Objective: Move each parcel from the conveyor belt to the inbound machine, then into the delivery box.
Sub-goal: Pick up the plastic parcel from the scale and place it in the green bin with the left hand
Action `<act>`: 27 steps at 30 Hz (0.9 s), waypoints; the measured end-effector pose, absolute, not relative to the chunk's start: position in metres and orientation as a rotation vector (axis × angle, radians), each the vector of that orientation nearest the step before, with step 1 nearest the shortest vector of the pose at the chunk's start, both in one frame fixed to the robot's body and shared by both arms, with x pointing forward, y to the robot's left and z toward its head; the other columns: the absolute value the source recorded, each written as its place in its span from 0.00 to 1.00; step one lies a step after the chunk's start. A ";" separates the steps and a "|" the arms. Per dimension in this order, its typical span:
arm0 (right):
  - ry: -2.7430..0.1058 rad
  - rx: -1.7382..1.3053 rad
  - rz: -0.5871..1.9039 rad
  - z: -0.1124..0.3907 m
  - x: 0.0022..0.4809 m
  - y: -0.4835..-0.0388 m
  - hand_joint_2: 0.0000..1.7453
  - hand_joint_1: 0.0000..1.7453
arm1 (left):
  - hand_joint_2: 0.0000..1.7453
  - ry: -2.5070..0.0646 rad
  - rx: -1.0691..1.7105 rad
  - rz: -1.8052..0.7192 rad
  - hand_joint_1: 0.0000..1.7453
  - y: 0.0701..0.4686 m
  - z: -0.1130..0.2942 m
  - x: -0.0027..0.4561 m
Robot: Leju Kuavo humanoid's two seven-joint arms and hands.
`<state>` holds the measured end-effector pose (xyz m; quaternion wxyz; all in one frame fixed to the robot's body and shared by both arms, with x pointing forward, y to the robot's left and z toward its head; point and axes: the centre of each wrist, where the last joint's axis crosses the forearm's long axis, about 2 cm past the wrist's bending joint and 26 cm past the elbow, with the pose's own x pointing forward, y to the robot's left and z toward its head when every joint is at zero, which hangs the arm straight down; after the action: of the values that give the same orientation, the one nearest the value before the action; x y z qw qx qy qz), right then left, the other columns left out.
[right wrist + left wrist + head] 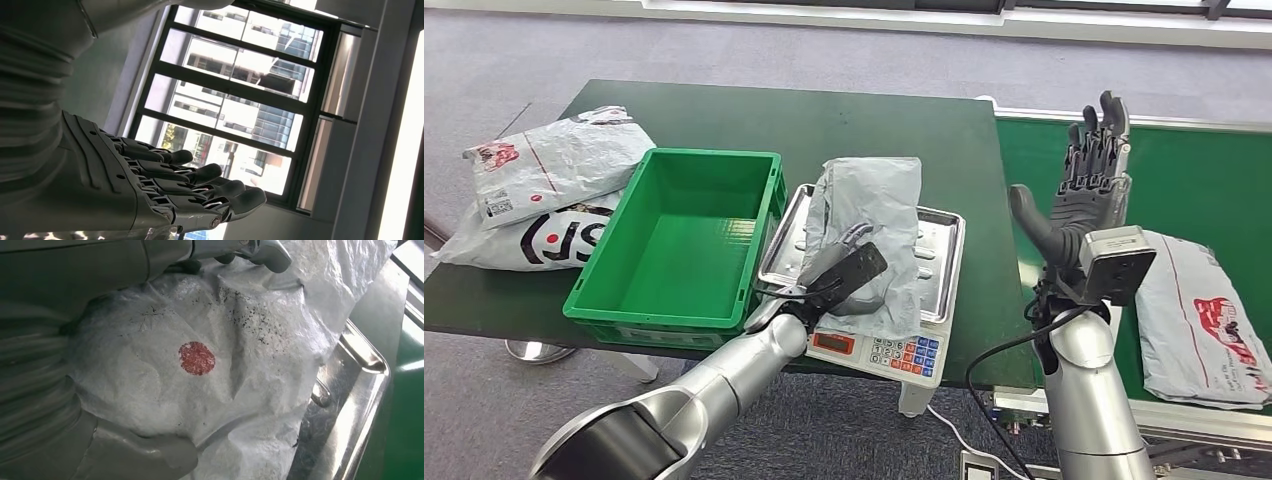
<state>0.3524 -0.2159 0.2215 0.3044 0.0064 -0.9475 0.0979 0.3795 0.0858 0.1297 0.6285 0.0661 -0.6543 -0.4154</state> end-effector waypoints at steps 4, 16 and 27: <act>-2.508 0.017 0.257 0.221 0.352 -0.216 1.00 0.00 | 1.00 -1.506 0.178 -0.944 1.00 0.088 0.128 0.380; -2.510 0.016 0.241 0.218 0.353 -0.216 1.00 0.00 | 1.00 -1.625 0.209 -0.910 1.00 0.099 0.126 0.383; -2.511 0.021 0.246 0.217 0.353 -0.216 1.00 0.00 | 1.00 -1.674 0.236 -0.896 1.00 0.103 0.126 0.385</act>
<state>0.3534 -0.2164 0.2170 0.3045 0.0081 -0.9479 0.0930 0.3846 0.1029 0.1264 0.5762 0.1007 -0.7150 -0.3829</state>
